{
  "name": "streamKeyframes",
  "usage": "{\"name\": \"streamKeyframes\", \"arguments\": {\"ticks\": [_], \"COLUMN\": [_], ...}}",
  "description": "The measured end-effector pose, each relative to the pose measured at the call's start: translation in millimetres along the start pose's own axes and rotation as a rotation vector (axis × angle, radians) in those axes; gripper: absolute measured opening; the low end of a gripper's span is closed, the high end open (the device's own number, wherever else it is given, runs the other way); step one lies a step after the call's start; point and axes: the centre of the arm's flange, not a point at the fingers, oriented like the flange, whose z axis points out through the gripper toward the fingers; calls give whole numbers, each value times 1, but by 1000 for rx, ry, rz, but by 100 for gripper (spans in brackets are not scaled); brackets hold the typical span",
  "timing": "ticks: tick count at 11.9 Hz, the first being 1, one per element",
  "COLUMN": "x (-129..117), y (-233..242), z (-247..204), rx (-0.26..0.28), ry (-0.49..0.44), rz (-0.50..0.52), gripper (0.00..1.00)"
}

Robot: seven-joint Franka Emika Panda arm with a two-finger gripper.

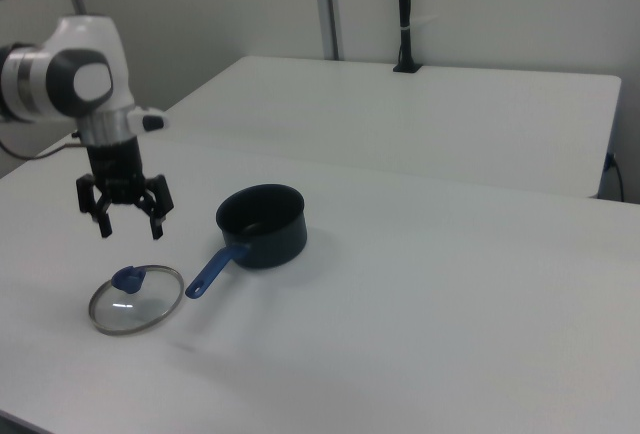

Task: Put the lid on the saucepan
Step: 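Move the gripper down over the glass lid's blue knob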

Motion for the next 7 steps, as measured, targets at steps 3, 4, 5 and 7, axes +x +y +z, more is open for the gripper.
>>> {"name": "streamKeyframes", "arguments": {"ticks": [3, 4, 5, 7], "x": [4, 9, 15, 26], "y": [-18, -25, -35, -50], "z": [37, 49, 63, 86], "rx": [-3, -3, 1, 13], "ry": [1, 26, 46, 51], "rz": [-25, -5, 35, 96], "gripper": [100, 100, 100, 100]}}
